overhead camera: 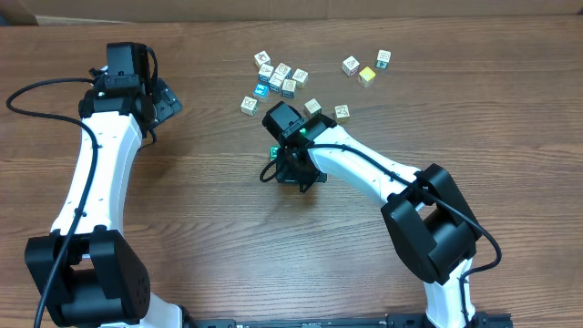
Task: Form a horizontal line
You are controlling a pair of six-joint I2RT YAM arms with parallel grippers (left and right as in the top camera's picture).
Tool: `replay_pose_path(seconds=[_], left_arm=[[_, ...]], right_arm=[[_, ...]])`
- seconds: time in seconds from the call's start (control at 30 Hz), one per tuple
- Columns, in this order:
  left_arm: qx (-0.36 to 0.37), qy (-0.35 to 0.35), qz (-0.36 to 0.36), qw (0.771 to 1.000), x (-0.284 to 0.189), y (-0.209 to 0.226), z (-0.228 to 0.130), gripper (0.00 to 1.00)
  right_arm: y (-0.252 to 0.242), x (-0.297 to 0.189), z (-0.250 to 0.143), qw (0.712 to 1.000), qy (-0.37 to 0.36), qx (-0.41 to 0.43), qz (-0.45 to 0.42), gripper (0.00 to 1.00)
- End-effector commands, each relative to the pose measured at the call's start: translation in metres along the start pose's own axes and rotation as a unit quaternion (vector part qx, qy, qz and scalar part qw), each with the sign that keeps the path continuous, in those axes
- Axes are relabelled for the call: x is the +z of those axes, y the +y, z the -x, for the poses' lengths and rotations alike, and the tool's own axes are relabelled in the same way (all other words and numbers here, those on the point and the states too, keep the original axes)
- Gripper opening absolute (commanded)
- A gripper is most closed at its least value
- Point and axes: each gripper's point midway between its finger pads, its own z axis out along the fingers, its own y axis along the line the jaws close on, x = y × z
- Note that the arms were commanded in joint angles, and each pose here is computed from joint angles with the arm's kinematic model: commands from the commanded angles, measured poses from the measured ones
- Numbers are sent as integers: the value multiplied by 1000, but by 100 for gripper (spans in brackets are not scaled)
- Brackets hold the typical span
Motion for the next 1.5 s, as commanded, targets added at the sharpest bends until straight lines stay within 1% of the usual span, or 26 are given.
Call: replay_pose_path(seconds=[0.0, 0.2, 0.43, 0.6, 0.7, 0.93, 1.0, 1.1, 1.17, 1.27, 1.33, 1.47], left_arm=[[-1, -3, -4, 1000, -3, -1, 2, 100], [-1, -3, -4, 1000, -3, -1, 2, 100], [-1, -3, -4, 1000, -3, -1, 2, 100], [-1, -3, -4, 1000, -3, -1, 2, 100], [-1, -3, -4, 1000, -3, -1, 2, 100], [-1, -3, -4, 1000, -3, -1, 2, 100], [-1, -3, -4, 1000, -3, -1, 2, 100], [-1, -3, -4, 1000, -3, -1, 2, 100], [-1, -3, -4, 1000, -3, -1, 2, 100], [-1, -3, -4, 1000, -3, -1, 2, 100], [-1, -3, -4, 1000, -3, -1, 3, 100], [-1, -3, -4, 1000, -3, -1, 2, 100]], right_arm=[[-4, 4, -1, 1000, -6, 1, -11, 4], [3, 4, 6, 1000, -20, 0, 1, 4], [-10, 4, 3, 1000, -11, 2, -22, 4], [-36, 1, 12, 996, -33, 4, -80, 5], [-45, 1, 20, 996, -35, 20, -80, 8], [-87, -1, 47, 993, -24, 89, -72, 11], [-96, -1, 53, 993, -20, 94, -66, 13], [-104, -7, 63, 996, -19, 71, -59, 30], [-105, -17, 70, 996, -22, 68, -57, 39], [-104, -41, 91, 995, -42, 78, -49, 60], [-99, -62, 110, 994, -69, 83, -34, 65], [-83, -108, 148, 987, -133, 88, 3, 66]])
